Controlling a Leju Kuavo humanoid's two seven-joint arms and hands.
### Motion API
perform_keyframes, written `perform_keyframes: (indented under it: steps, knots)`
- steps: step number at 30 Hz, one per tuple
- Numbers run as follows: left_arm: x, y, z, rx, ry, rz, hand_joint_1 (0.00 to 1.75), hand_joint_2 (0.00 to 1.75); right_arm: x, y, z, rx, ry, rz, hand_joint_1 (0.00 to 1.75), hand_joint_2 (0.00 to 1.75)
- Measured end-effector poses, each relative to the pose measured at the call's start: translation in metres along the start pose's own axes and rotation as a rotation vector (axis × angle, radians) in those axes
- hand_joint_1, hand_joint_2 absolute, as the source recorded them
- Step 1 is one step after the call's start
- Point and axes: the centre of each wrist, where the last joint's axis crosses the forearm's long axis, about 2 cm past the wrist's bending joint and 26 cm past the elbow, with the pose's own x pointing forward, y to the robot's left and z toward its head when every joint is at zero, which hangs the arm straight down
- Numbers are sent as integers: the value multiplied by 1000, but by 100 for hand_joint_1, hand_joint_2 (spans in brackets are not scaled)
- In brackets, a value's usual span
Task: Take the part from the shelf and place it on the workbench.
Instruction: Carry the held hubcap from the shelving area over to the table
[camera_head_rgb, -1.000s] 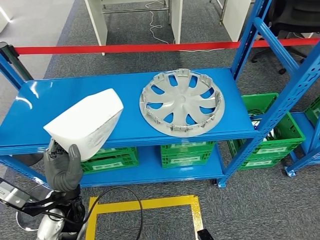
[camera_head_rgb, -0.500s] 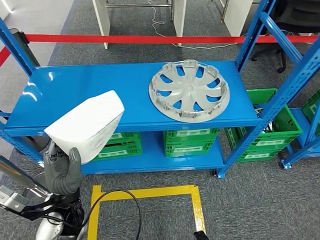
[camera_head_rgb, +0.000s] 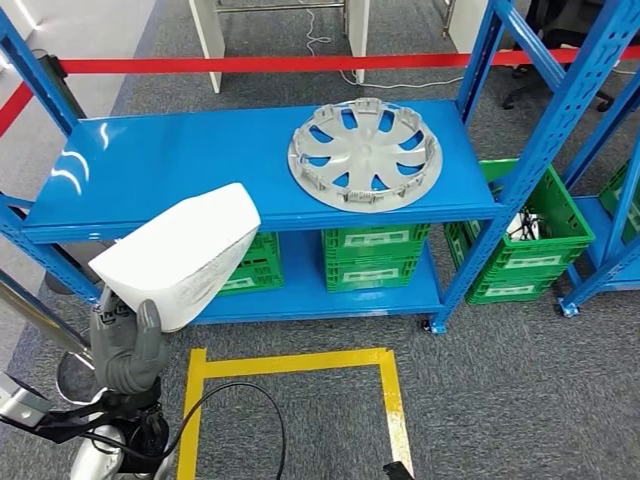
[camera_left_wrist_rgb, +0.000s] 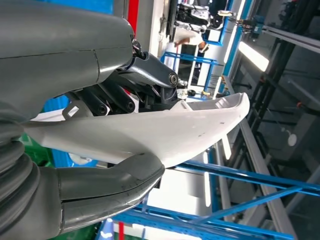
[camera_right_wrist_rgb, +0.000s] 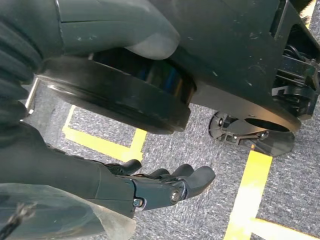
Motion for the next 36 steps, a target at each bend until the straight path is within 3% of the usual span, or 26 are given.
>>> perform_keyframes:
  steps: [36]
  knots:
    - [-9, 6, 0, 17, 69, -66, 175, 175, 0, 8, 1, 17, 4, 20, 0, 175]
